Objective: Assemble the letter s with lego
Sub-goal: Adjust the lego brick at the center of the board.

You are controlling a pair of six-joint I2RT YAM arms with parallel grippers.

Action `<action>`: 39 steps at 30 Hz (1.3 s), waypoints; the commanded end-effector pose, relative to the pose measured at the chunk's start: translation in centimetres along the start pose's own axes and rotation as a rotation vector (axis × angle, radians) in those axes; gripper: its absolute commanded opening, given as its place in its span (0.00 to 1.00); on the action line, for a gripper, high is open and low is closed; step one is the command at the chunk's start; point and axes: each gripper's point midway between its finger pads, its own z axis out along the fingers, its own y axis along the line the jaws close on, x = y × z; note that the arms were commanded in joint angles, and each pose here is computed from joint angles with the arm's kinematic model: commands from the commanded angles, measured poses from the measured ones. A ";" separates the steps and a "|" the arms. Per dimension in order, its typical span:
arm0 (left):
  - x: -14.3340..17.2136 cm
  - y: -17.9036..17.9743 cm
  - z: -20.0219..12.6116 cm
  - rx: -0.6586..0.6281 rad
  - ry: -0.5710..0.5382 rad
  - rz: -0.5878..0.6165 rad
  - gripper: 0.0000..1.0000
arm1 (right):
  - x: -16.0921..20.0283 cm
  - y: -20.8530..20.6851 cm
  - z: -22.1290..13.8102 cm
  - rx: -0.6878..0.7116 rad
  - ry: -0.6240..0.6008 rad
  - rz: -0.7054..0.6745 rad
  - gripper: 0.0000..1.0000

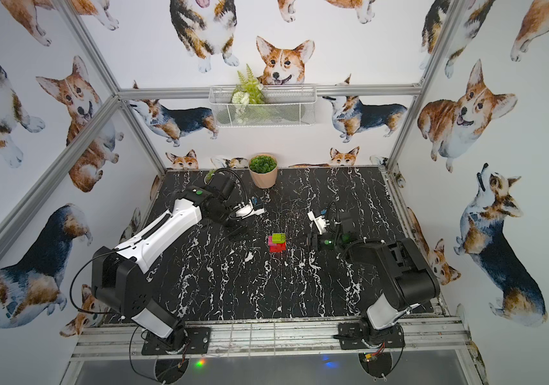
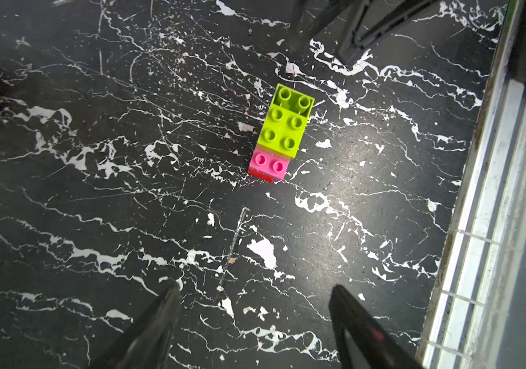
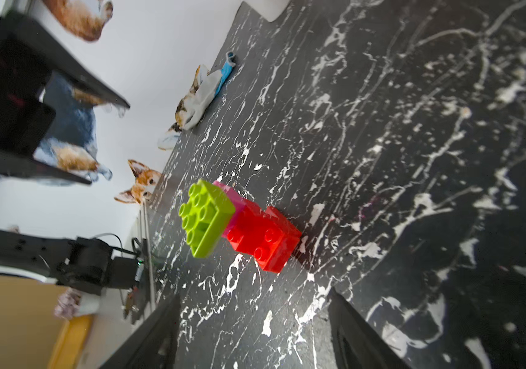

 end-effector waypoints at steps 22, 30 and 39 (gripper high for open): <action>2.5 -0.5 -2.0 0.005 -0.095 -0.121 0.77 | 1.4 -0.2 5.8 0.039 0.108 -0.702 0.64; 2.8 -0.5 -1.5 0.019 -0.085 -0.130 0.77 | 1.6 0.0 6.8 0.031 0.117 -0.700 0.59; 2.9 -0.5 -1.1 0.033 -0.081 -0.135 0.77 | 1.1 -0.2 7.4 0.036 0.104 -0.681 0.55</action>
